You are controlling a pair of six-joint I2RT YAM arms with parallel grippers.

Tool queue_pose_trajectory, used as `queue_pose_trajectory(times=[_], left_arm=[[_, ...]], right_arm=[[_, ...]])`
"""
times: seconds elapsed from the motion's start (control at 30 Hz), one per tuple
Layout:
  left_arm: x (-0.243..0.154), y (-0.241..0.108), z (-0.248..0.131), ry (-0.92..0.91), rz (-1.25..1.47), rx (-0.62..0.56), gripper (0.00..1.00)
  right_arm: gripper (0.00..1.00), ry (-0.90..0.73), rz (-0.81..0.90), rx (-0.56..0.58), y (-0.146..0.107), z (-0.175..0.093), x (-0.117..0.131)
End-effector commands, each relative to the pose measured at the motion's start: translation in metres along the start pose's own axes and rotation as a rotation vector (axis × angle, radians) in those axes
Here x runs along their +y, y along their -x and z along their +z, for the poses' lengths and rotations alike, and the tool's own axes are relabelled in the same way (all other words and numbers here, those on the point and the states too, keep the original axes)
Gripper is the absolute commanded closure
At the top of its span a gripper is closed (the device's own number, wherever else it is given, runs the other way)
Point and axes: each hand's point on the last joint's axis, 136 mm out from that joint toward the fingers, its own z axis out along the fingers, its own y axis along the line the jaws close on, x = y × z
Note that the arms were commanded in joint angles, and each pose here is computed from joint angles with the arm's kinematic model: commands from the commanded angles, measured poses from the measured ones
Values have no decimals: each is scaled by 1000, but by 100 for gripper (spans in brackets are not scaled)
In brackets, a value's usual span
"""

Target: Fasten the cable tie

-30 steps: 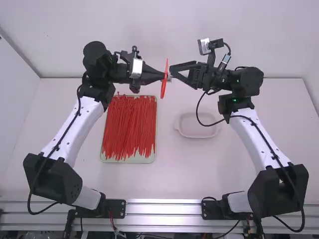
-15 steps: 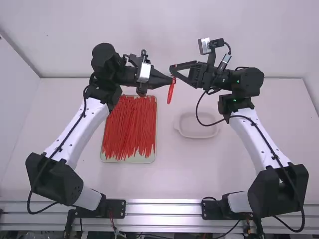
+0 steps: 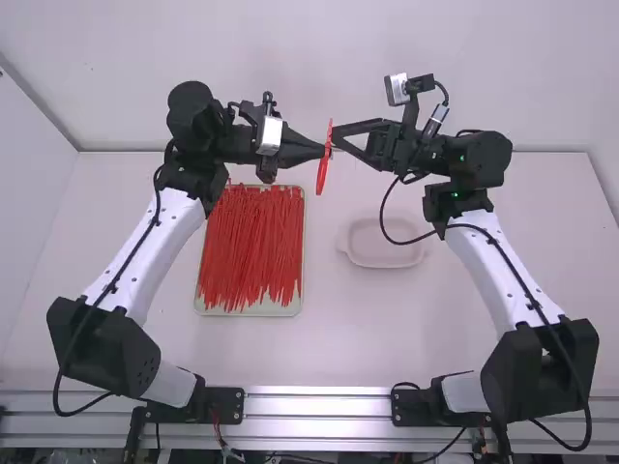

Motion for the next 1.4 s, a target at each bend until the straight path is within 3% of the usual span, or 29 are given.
queue_pose_trajectory(times=[0.0,0.23,0.27,0.53,1.37], left_arm=[[-7,8,4,-22,7,-11,98],[-10,9,7,-37,5,-17,98],[-10,8,6,-35,4,-16,98],[-10,8,7,-38,-2,-15,96],[-26,-27,6,-48,-262,46,98]], right_arm=[[56,10,-14,-11,4,3,6],[60,5,-15,-14,5,1,5],[69,8,-14,-12,4,3,5],[100,9,-18,-11,4,3,6],[100,-16,-25,-41,12,-7,1]])
